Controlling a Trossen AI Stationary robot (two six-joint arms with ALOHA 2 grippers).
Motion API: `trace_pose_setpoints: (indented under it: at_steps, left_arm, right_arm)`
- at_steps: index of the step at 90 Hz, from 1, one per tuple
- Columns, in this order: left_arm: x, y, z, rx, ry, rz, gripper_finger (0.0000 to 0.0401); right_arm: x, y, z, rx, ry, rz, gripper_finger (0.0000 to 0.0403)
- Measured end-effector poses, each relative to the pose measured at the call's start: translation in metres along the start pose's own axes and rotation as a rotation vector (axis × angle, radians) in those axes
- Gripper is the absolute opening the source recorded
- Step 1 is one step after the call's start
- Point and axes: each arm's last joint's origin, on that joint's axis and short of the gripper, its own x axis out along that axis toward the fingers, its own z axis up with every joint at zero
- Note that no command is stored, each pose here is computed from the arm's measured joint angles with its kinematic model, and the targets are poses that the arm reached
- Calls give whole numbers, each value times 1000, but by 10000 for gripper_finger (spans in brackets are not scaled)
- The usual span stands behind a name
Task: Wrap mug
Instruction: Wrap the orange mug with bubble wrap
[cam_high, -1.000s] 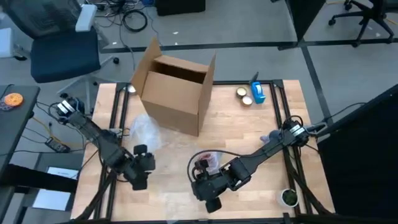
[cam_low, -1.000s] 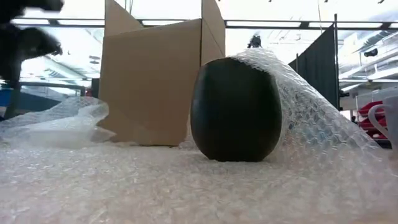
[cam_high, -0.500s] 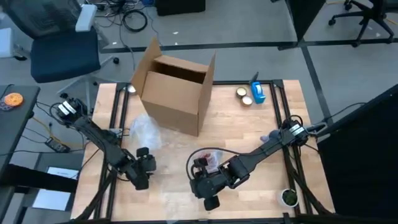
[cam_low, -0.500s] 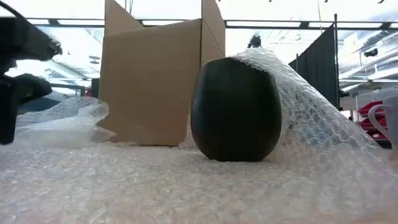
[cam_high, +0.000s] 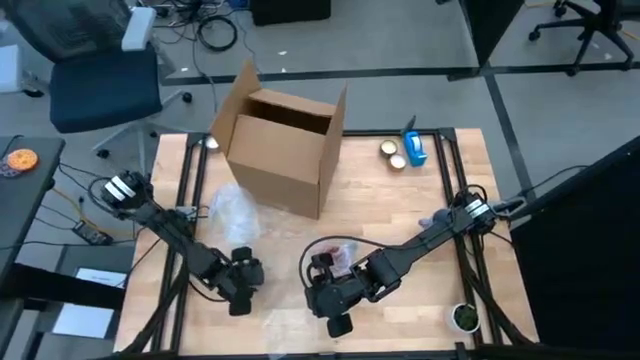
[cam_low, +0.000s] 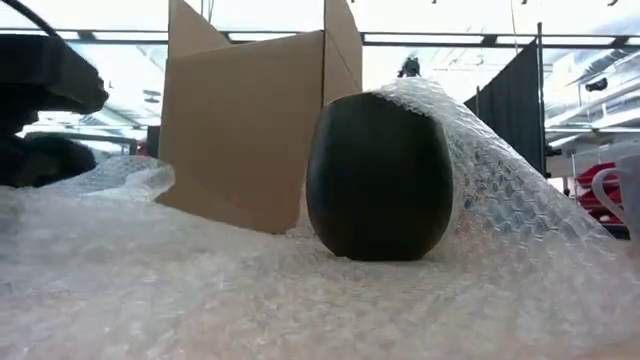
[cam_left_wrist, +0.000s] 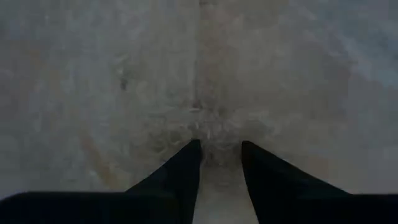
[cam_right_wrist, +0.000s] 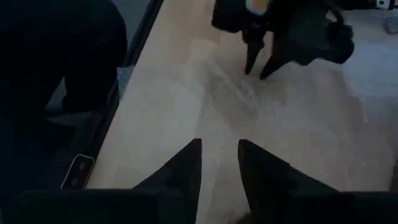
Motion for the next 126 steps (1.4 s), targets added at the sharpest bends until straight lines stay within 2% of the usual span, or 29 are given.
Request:
trace_pose_setpoints:
  at_steps: [7,11,16,23,38,46,62,75,87,103,115,126]
  left_arm:
    - [-13,-3,12,92,-6,93,25]
    - [-25,-7,24,116,-50,134,11]
    - [-40,-13,38,127,-128,163,7]
    - [-54,-16,49,167,-165,228,2]
    - [-87,-28,77,218,-358,290,0]
    - [-93,-34,86,254,-430,290,0]
    - [-96,-43,95,313,-525,225,0]
    - [-96,-45,97,328,-556,214,0]
    - [-95,-44,97,329,-555,216,0]
    - [-95,-45,97,326,-560,213,0]
    - [-97,-46,100,332,-591,207,0]
    - [-100,-49,103,357,-629,200,0]
  right_arm:
    - [0,0,0,0,-1,0,80]
    - [0,0,0,0,0,0,80]
    - [0,0,0,3,1,1,80]
    - [0,0,0,27,4,0,80]
    - [0,-1,-4,39,36,-12,80]
    - [0,-4,-8,26,71,-70,80]
    - [0,-21,-15,-26,144,-271,80]
    - [4,-37,-15,-92,182,-244,86]
    - [8,-50,-14,-108,199,-211,117]
    - [10,-62,-13,-144,204,-218,189]
    - [12,-61,-7,-173,143,-156,241]
    - [12,-58,1,-185,65,-92,270]
